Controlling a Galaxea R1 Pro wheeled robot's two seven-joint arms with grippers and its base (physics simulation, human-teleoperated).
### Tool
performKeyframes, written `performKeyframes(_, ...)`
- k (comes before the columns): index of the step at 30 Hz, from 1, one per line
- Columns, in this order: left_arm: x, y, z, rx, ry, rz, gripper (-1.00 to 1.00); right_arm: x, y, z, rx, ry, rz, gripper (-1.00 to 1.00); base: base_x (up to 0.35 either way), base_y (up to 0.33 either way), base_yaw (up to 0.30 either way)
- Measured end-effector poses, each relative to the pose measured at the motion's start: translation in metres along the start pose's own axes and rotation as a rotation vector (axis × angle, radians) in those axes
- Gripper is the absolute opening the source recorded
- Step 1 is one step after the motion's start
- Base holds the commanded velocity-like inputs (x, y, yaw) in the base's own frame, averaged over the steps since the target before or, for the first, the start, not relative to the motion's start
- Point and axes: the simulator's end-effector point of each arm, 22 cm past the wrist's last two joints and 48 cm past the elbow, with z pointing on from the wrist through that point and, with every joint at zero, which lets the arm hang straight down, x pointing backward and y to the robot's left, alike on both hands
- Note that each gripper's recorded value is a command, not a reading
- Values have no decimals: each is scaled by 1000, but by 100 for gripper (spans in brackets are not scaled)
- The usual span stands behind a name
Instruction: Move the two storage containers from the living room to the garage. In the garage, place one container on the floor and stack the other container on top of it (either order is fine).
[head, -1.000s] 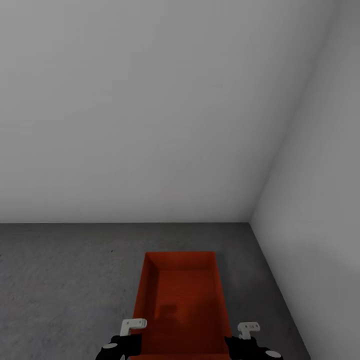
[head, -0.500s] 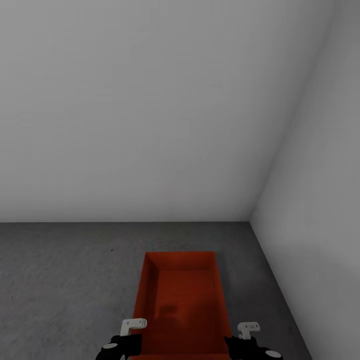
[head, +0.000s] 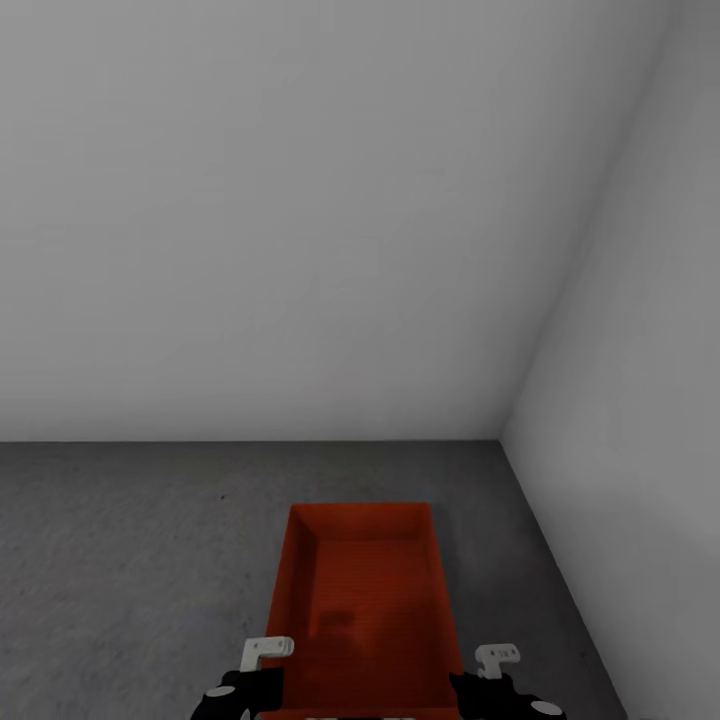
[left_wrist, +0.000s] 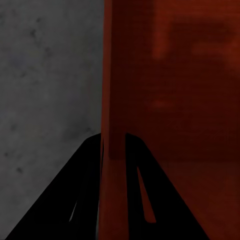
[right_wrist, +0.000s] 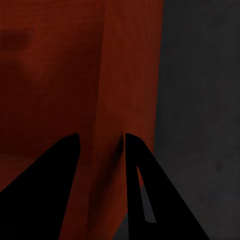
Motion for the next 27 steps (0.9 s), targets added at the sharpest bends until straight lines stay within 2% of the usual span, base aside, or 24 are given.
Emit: performKeyframes(27, -1, 0, 5, 0, -11, 1, -100, -1, -1, 5, -1, -12, -3, -100, 0, 0, 0)
